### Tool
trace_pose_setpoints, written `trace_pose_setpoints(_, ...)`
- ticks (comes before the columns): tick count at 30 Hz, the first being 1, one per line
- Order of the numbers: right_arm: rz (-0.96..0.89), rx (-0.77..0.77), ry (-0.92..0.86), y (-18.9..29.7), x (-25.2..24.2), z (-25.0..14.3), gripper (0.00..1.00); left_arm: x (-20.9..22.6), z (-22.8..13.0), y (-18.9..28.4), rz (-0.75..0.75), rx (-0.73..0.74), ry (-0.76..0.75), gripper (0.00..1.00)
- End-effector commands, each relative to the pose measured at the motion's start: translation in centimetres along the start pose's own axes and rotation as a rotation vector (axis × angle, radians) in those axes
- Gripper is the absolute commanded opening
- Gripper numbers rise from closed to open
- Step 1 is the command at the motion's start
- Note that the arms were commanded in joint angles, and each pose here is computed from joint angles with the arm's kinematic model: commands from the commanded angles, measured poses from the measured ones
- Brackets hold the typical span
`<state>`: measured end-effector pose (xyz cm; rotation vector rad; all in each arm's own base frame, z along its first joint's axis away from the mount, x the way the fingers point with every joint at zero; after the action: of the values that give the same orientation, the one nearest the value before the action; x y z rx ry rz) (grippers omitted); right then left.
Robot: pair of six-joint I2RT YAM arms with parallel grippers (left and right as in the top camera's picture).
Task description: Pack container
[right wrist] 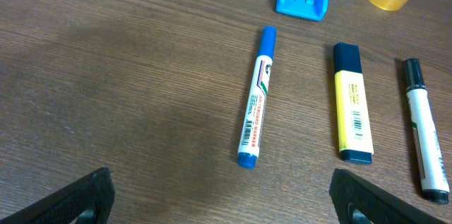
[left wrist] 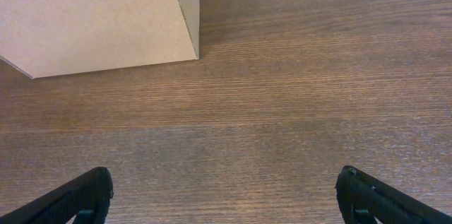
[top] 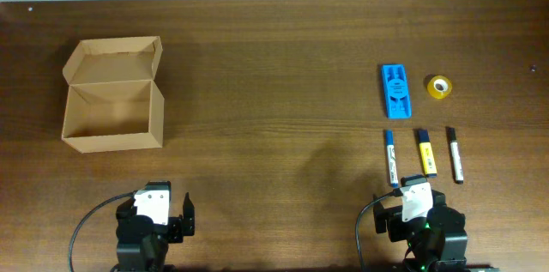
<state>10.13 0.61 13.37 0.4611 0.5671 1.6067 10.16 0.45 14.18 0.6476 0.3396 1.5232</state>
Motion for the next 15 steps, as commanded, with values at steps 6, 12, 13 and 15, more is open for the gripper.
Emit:
trace_pose_setpoints(6, 0.0, -0.006, -0.013, -0.12, -0.04, -0.12, 0.99, 0.01, -0.29, -0.19, 0.012, 0.004, -0.022, 1.0)
trace_pose_setpoints(12, 0.0, -0.006, -0.013, -0.12, -0.04, -0.12, 0.99, 0.01, -0.29, -0.19, 0.012, 0.004, -0.022, 1.0)
trace_pose_setpoints(13, 0.0, -0.006, -0.013, -0.12, -0.04, -0.12, 0.99, 0.01, -0.29, -0.19, 0.012, 0.004, -0.022, 0.99)
trace_pose_setpoints(15, 0.0, -0.006, -0.013, -0.12, -0.04, -0.12, 1.0, 0.01, -0.29, -0.19, 0.012, 0.004, -0.022, 1.0)
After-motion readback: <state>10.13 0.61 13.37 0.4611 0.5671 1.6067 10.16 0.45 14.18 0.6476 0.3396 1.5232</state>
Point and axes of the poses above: each gripper's point midway between its finger pads, its own y axis back along the fingers, its own x axis along the line the jaws close on, z = x × y, the point moved 10 cm from there along y, back along the fingers, and after that the axes turned 6 degrees about -y, right-handed, at the moved point
